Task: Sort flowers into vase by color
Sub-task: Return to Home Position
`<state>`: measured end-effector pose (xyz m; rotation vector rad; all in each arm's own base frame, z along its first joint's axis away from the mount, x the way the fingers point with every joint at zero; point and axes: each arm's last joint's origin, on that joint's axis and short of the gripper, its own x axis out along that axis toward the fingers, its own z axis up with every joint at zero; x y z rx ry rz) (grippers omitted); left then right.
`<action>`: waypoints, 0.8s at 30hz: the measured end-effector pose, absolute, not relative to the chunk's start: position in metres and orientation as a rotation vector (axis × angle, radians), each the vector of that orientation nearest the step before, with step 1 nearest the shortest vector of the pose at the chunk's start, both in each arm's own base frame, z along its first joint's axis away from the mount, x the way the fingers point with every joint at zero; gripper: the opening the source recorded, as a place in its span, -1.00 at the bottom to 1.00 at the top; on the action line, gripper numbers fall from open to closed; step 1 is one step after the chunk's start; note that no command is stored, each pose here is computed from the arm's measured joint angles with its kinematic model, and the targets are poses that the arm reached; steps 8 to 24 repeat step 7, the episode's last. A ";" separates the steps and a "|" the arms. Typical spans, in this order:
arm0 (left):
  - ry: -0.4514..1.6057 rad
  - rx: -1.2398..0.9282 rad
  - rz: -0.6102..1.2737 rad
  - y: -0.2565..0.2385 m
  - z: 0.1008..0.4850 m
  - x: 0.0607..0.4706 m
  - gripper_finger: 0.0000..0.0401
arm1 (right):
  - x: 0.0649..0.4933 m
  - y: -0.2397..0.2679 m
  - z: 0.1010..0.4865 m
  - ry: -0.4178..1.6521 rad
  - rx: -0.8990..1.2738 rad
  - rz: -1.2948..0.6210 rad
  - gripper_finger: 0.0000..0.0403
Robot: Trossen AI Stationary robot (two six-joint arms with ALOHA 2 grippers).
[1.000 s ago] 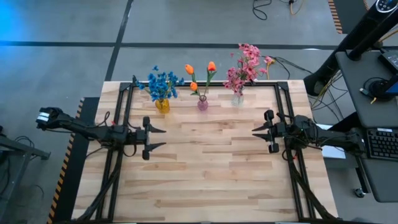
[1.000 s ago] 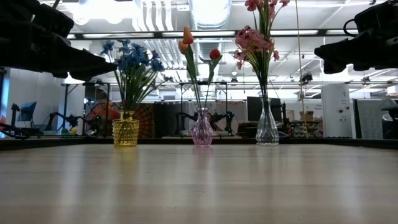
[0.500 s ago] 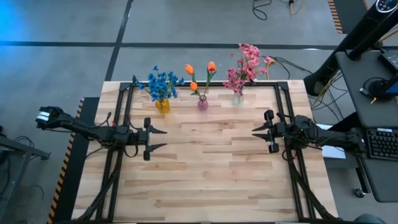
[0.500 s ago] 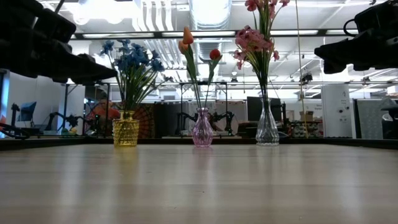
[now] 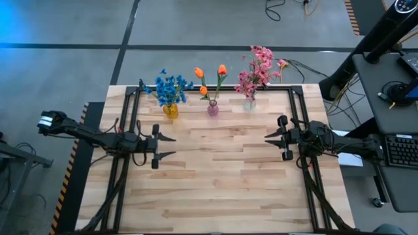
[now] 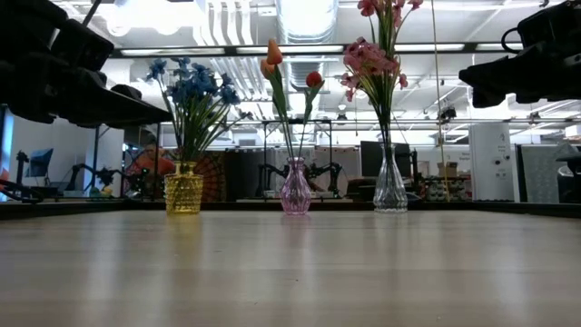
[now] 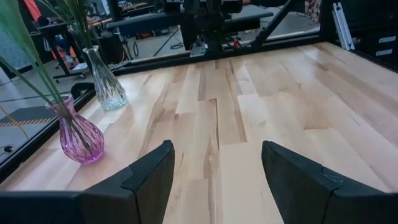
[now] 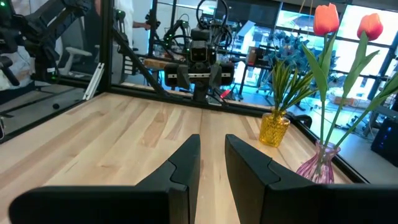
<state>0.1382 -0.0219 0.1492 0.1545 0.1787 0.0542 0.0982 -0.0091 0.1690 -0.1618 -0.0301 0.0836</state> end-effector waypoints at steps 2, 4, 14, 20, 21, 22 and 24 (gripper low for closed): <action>0.186 0.156 0.054 -0.022 0.148 0.139 0.12 | 0.098 -0.009 0.169 -0.030 -0.162 0.084 -0.66; 0.193 0.158 0.053 -0.022 0.147 0.139 0.12 | 0.098 -0.009 0.169 -0.030 -0.162 0.084 -0.66; 0.204 0.161 0.053 -0.022 0.146 0.139 0.12 | 0.098 -0.009 0.169 -0.030 -0.162 0.083 -0.66; 0.204 0.161 0.053 -0.022 0.146 0.139 0.12 | 0.098 -0.009 0.169 -0.030 -0.162 0.083 -0.66; 0.204 0.161 0.053 -0.022 0.146 0.139 0.12 | 0.098 -0.009 0.169 -0.030 -0.162 0.083 -0.66; 0.204 0.161 0.053 -0.022 0.146 0.139 0.12 | 0.098 -0.009 0.169 -0.030 -0.162 0.083 -0.66; 0.204 0.161 0.053 -0.022 0.146 0.139 0.12 | 0.098 -0.009 0.169 -0.030 -0.162 0.083 -0.66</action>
